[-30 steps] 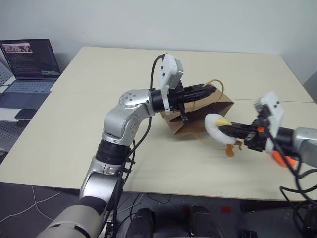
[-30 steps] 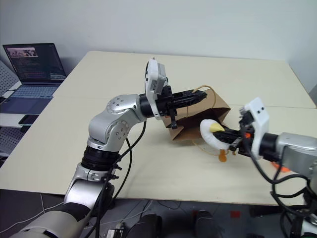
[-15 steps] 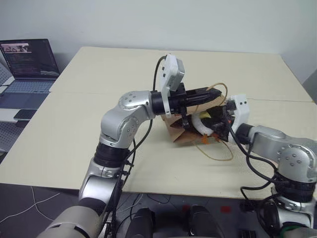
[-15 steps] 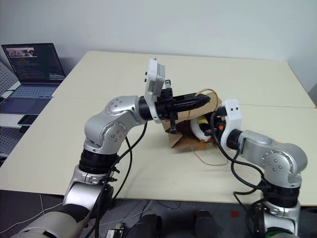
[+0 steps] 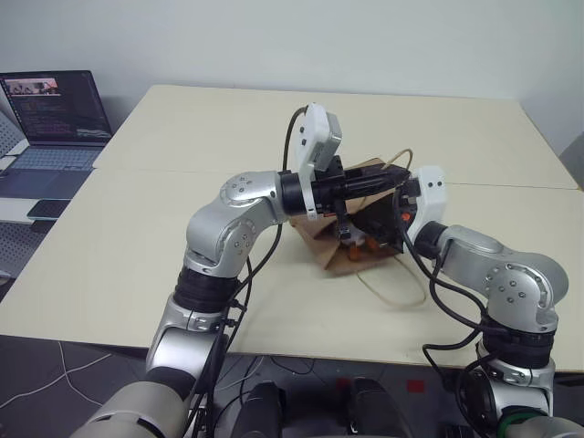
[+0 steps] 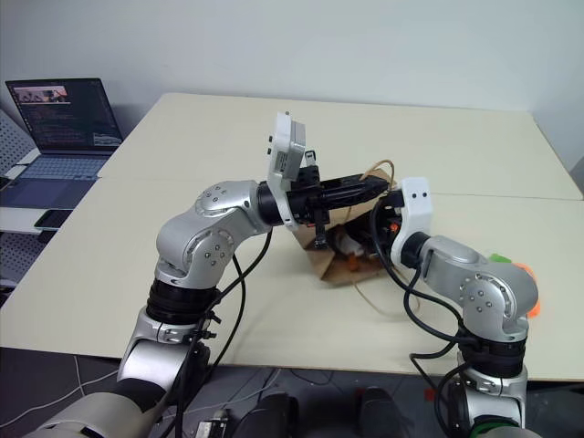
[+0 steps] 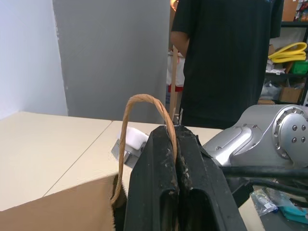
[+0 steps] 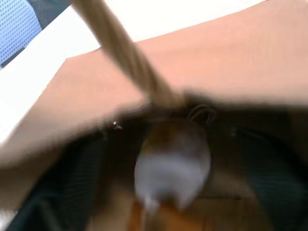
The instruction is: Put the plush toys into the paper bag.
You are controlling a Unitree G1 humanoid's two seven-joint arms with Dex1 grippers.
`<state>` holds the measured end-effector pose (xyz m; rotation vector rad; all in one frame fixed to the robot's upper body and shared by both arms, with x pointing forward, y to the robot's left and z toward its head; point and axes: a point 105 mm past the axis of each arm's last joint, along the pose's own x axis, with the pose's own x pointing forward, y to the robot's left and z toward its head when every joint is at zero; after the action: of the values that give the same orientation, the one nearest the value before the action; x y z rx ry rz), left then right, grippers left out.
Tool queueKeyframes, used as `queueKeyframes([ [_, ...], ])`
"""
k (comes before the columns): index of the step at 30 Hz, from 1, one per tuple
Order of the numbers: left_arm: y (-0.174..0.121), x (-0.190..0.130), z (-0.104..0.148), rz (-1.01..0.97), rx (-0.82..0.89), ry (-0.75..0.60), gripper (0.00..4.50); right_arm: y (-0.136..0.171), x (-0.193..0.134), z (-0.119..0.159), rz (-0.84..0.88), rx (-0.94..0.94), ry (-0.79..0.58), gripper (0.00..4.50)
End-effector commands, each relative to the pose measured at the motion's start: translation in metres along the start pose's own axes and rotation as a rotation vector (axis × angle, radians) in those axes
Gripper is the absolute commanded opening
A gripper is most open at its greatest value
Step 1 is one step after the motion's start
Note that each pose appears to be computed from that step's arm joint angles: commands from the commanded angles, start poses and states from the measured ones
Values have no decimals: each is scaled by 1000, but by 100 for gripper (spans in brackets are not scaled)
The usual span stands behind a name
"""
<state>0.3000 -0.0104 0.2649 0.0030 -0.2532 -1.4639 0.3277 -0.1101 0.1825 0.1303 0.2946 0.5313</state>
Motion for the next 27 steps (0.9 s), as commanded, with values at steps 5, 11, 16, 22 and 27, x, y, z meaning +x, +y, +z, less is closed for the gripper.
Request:
queueKeyframes([
  [5, 2, 4, 5, 1, 47, -16, 0, 11, -17, 11, 79, -218, 10, 447],
  [11, 4, 8, 1, 18, 50, -13, 0, 1, -71, 35, 211, -281, 34, 447],
  [16, 5, 9, -3, 28, 47, -15, 0, -37, -119, 48, 82, -387, 54, 447],
  [22, 4, 12, -3, 33, 47, -32, 0, -103, -157, 23, -207, -462, 165, 447],
  [27, 1, 15, -5, 16, 58, -29, 0, -153, -182, -10, -384, -433, 278, 447],
])
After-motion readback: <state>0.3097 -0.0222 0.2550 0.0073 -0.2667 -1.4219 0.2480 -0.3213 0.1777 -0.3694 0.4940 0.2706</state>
